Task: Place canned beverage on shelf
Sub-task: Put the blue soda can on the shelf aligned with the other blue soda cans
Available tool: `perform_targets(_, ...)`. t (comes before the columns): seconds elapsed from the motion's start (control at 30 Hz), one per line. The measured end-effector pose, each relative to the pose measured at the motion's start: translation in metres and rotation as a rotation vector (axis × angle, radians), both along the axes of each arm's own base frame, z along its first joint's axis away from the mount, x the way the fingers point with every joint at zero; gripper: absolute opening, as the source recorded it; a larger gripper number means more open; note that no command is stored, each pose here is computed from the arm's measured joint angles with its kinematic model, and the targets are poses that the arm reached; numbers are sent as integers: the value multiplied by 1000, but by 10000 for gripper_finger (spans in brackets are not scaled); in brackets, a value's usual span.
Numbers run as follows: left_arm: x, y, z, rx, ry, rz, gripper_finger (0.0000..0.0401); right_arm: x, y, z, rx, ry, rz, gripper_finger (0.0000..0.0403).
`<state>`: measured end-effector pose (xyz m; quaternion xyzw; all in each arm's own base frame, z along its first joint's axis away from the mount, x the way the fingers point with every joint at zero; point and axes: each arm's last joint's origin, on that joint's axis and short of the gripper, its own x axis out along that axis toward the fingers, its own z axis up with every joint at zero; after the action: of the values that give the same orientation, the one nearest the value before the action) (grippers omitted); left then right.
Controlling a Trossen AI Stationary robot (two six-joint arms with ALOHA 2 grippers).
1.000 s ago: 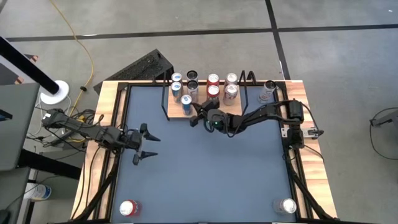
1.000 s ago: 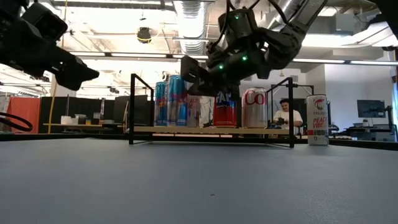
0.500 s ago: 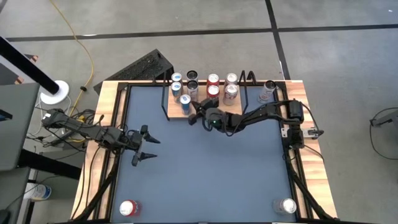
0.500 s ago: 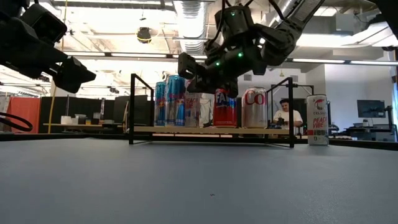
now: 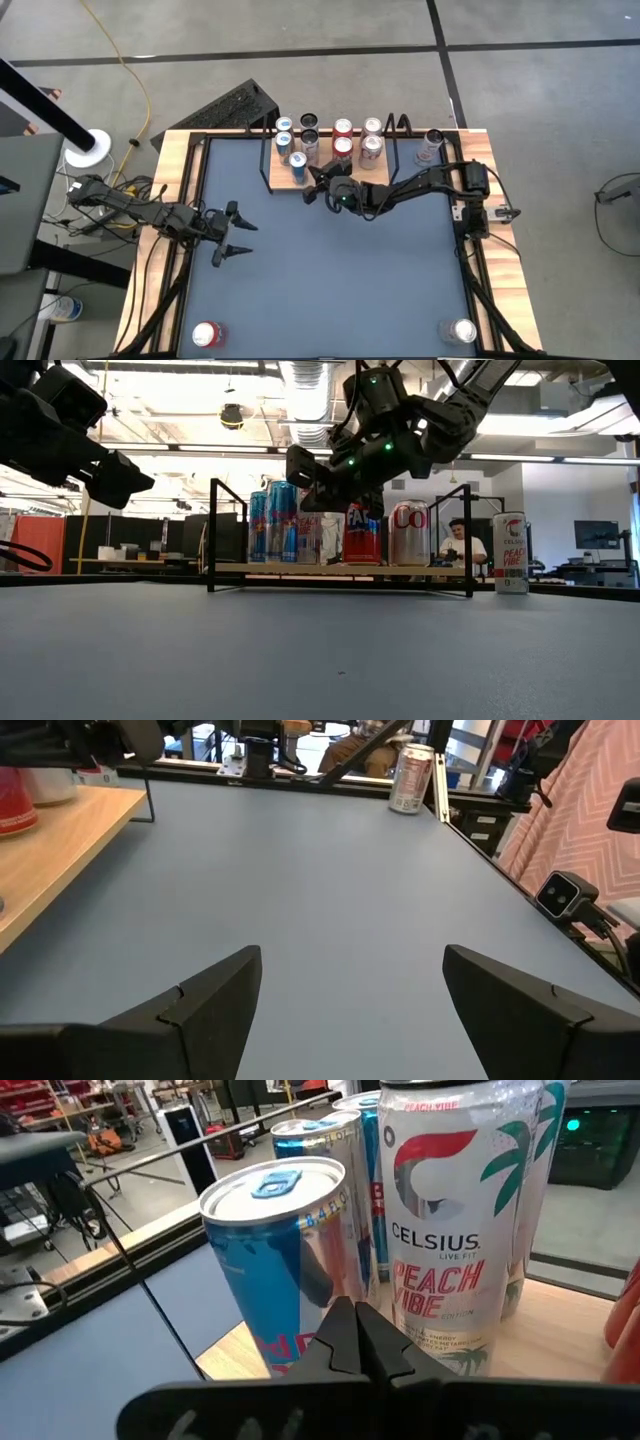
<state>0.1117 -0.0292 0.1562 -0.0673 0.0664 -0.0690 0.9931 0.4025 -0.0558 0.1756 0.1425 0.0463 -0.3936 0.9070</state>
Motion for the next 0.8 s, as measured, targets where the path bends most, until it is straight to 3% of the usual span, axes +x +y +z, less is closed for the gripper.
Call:
perform_targets(0.47, 0, 0, 0, -1, 1, -5, 302, 24, -4, 3, 2, -19, 5, 0)
perform_targets(0.8, 0, -1, 0, 18, 0, -24, 302, 25, -5, 6, -5, -6, 2, 0)
